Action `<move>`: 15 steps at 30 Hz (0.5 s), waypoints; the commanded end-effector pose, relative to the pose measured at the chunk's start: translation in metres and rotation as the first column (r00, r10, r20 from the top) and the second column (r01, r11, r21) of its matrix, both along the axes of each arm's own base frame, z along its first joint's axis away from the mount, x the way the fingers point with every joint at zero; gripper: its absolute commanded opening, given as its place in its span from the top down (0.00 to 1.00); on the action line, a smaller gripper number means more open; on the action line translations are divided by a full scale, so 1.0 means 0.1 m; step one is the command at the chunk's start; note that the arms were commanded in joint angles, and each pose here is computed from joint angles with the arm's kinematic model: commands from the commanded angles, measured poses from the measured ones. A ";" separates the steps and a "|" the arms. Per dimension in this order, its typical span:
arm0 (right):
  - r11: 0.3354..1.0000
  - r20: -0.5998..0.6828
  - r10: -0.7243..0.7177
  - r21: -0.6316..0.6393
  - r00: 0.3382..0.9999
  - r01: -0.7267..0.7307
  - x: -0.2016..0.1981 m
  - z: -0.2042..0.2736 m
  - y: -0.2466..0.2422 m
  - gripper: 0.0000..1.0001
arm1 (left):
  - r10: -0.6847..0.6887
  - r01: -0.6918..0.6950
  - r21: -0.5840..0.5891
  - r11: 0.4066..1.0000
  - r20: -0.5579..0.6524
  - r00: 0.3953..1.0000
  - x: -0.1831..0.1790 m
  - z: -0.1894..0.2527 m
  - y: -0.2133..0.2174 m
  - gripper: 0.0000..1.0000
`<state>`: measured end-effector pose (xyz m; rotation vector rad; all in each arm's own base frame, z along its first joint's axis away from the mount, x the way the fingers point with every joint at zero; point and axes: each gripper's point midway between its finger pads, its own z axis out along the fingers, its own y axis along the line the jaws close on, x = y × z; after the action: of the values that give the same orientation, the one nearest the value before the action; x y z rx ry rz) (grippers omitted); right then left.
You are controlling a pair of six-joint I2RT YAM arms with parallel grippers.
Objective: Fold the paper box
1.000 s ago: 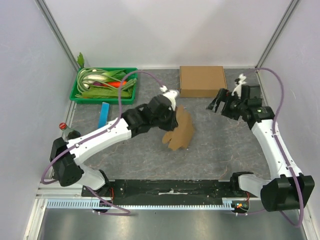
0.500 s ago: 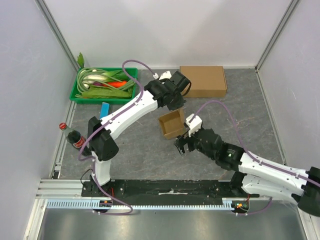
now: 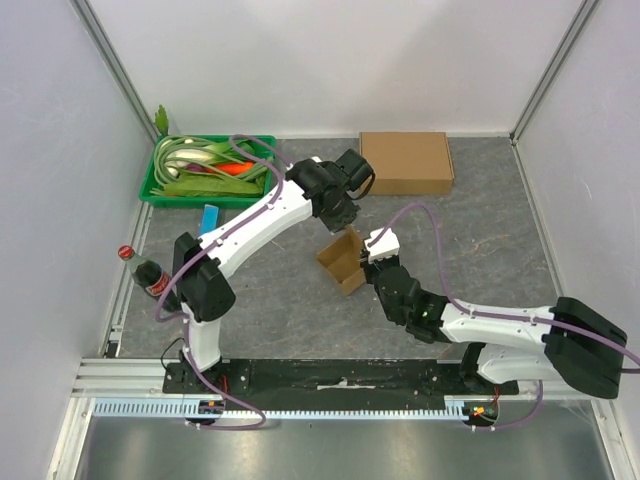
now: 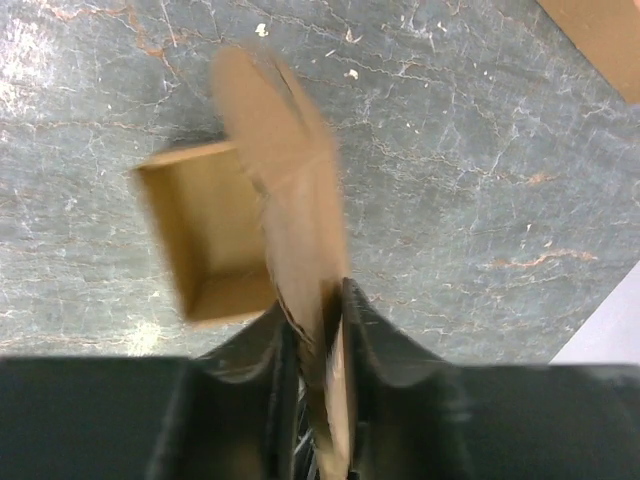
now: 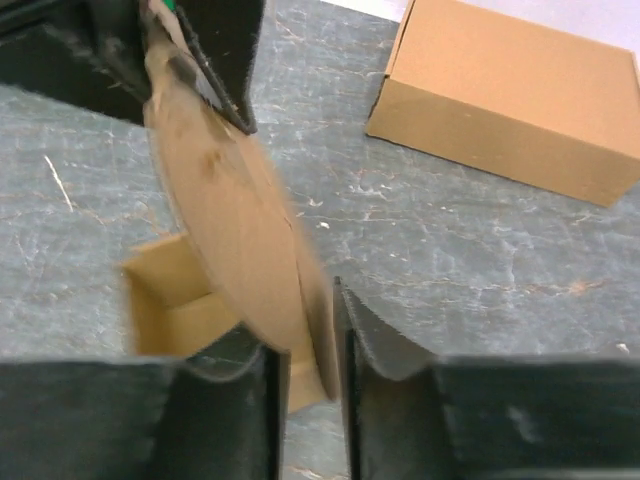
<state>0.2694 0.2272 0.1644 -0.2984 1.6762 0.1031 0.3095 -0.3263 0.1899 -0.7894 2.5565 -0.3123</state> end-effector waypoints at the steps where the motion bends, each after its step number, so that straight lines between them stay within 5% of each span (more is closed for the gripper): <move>1: 0.998 0.084 -0.035 0.047 0.996 0.031 0.16 0.16 0.01 0.91 | 0.066 -0.063 -0.039 0.997 0.071 0.995 0.01 0.34 0.17 0.53; 2: 0.999 0.074 -0.008 0.038 0.997 0.005 0.16 0.11 0.06 0.94 | 0.054 -0.050 -0.039 0.998 0.089 0.995 -0.02 0.37 0.21 0.39; 3: 0.999 0.069 -0.011 0.040 0.998 0.008 0.16 0.08 0.06 0.99 | 0.029 -0.019 -0.073 0.997 0.135 0.990 0.04 0.46 0.15 0.14; 4: 0.999 0.071 -0.015 0.053 0.997 0.011 0.16 0.07 0.04 1.00 | -0.027 0.034 -0.046 0.998 0.156 0.987 0.01 0.49 0.18 0.06; 6: 0.997 0.065 -0.007 0.077 0.998 0.002 0.17 0.05 0.00 1.00 | -0.082 0.095 -0.032 0.995 0.283 0.955 -0.01 0.74 0.34 0.04; 8: 0.998 0.045 -0.016 0.061 0.999 0.013 0.22 0.02 -0.08 1.00 | -0.203 0.158 0.152 0.976 0.355 0.912 -0.09 0.58 0.77 0.03; 10: 0.999 0.018 -0.008 0.052 1.000 0.007 0.27 -0.02 -0.16 1.00 | -0.329 0.251 0.214 0.944 0.555 0.764 -0.20 1.05 1.09 0.02; 12: 0.996 0.007 0.017 0.083 1.000 -0.018 0.30 0.04 -0.20 1.00 | -0.397 0.286 0.283 0.915 0.521 0.756 -0.36 0.73 1.48 0.08; 15: 0.991 -0.032 0.058 0.123 0.998 -0.053 0.35 0.04 -0.30 1.00 | -0.376 0.262 0.370 0.891 0.283 0.882 -0.48 0.17 2.06 0.09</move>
<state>0.3027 0.1990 0.1572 -0.2607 1.6841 0.1210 0.2517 -0.1730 0.2380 -0.3014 2.2500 -0.3753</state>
